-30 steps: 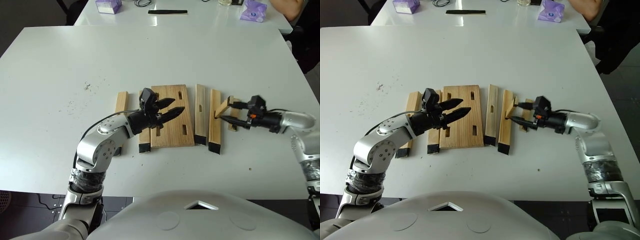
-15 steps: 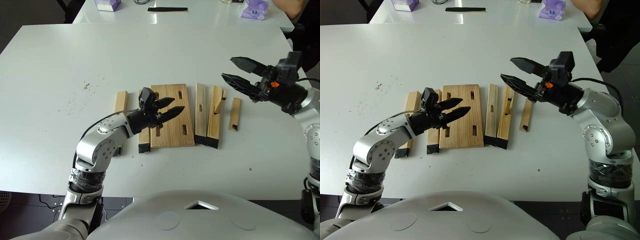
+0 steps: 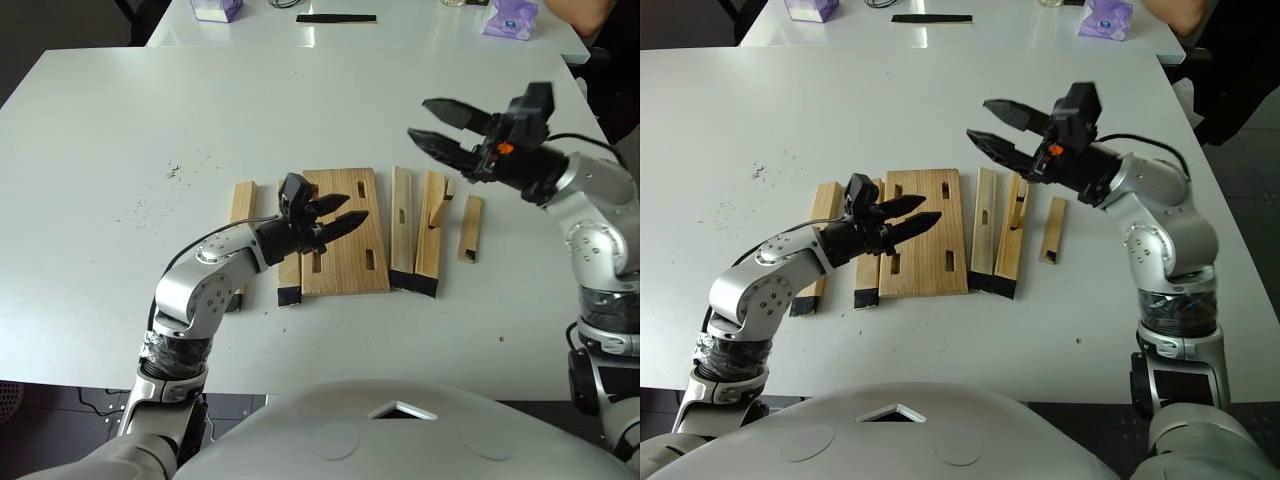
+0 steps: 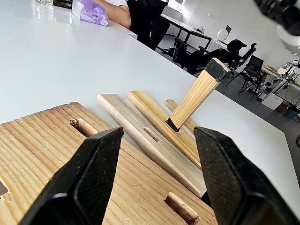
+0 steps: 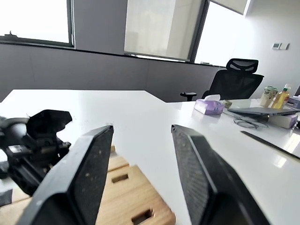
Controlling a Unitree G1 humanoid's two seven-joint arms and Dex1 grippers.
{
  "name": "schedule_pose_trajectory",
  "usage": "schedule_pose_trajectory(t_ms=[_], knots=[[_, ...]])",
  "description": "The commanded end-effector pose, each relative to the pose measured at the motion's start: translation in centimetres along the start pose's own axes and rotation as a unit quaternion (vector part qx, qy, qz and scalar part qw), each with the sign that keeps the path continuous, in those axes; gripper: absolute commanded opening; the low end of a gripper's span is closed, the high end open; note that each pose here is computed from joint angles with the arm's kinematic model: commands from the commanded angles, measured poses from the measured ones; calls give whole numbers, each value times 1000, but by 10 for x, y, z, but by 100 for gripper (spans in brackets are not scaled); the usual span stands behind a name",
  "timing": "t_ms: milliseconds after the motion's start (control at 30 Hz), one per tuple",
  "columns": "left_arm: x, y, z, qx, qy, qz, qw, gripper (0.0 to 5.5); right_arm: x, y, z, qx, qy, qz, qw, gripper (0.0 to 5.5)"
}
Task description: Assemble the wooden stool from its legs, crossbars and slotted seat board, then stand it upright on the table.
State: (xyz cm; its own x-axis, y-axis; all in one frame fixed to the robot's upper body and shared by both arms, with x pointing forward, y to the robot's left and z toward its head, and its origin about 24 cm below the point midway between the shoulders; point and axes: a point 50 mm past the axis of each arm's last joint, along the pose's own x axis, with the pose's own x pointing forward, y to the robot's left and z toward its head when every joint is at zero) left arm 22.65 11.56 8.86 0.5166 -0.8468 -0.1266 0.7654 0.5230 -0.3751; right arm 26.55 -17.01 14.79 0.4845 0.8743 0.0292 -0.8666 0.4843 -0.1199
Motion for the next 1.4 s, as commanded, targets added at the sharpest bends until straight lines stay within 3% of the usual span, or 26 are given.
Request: schedule_pose_trajectory(t_ms=[33, 100, 167, 367, 467, 567, 700, 933, 1267, 1400], knots=[[3, 0, -1, 2, 10, -1, 1000, 283, -8, 12, -68, 46, 92, 3, 995, 229], [4, -1, -2, 2, 15, -4, 1000, 283, -15, 17, -90, 56, 118, 2, 991, 229], [3, 0, -2, 3, 18, -6, 1000, 283, -19, 17, -85, 53, 104, -2, 993, 229], [-2, 3, -4, -3, 13, 13, 1000, 283, -20, 13, -3, 28, -62, -39, 997, 229], [-4, 2, -7, -7, 9, 23, 1000, 283, -19, 34, 26, 60, -109, -3, 992, 229], [-6, 4, -9, -11, 5, 34, 999, 283, -24, 60, 5, 79, -27, 47, 995, 229], [-6, 6, -12, -13, 8, 41, 999, 283, -47, 86, -56, 125, 105, 85, 983, 229], [-6, 9, -16, -8, 19, 41, 999, 283, -81, 87, -119, 140, 209, 62, 966, 229], [-7, 6, -23, -8, 14, 52, 999, 283, -109, 70, -108, 108, 240, 73, 962, 229], [-7, 5, -24, -7, 11, 56, 998, 283, -116, 61, -94, 99, 230, 26, 968, 229]])
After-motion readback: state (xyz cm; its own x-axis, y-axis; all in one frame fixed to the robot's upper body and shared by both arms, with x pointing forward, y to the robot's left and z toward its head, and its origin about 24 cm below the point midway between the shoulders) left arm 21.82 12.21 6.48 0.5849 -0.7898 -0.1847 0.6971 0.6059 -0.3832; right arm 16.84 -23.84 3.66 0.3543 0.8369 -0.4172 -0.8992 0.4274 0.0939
